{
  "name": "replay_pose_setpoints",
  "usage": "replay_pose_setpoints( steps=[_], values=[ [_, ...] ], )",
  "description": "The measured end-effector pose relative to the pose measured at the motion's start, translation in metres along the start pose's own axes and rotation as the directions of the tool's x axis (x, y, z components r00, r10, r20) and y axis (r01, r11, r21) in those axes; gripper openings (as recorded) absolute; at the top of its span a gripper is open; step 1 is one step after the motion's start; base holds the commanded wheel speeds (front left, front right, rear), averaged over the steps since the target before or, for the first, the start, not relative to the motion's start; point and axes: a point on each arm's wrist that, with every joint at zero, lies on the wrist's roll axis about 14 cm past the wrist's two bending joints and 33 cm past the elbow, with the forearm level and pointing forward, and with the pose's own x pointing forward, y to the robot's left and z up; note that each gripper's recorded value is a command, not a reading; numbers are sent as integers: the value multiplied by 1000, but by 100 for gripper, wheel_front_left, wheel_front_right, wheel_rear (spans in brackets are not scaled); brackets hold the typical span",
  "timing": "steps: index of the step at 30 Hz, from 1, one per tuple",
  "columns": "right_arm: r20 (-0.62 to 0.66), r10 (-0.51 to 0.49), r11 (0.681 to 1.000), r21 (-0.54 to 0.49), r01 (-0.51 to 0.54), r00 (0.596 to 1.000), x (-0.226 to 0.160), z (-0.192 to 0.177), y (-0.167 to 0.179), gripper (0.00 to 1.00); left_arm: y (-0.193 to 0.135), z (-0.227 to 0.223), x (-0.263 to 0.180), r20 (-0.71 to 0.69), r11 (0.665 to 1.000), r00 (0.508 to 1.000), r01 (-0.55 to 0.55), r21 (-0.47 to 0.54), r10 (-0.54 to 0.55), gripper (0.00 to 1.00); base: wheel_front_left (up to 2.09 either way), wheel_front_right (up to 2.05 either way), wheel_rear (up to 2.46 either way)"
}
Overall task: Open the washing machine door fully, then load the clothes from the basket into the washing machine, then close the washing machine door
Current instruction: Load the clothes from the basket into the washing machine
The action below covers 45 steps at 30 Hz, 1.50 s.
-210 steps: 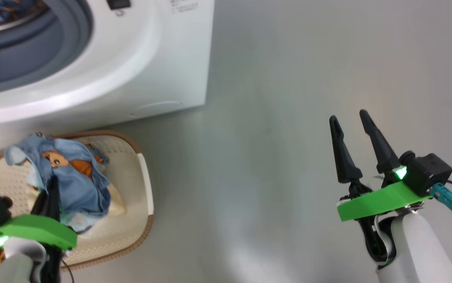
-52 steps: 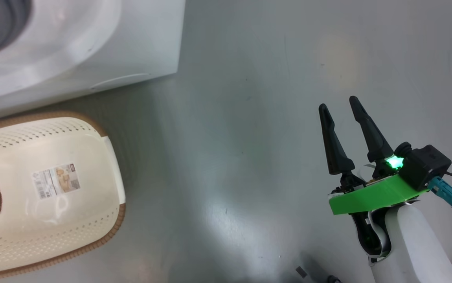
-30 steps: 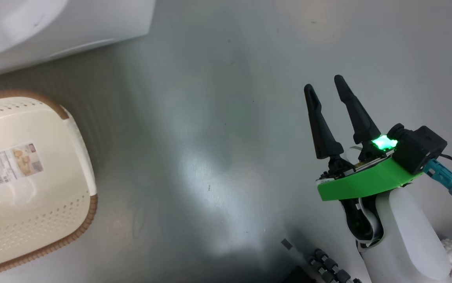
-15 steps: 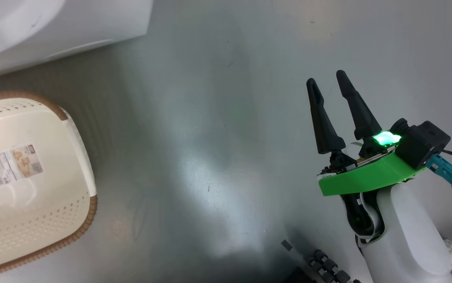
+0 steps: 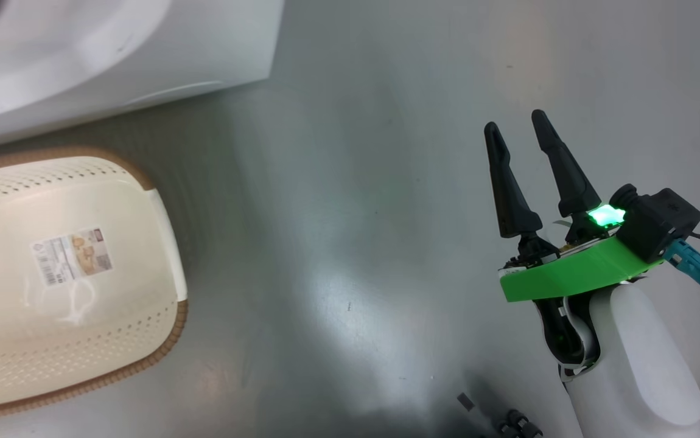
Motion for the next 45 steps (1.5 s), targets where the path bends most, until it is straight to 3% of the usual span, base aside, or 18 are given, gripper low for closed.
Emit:
replay_pose_setpoints(
  steps=[31, 45],
  values=[
    [32, 37, 999, -12, -36, 999, -7, 16, 18, 100, -22, 18, -101, 65, 999, 997, -32, -13, 33, 100, 0, 0, 0],
    [35, 54, 999, -12, -53, 998, -5, 16, 24, 100, -3, 2, -158, 19, 991, 991, -132, 7, 131, 100, 0, 0, 0]
  ],
)
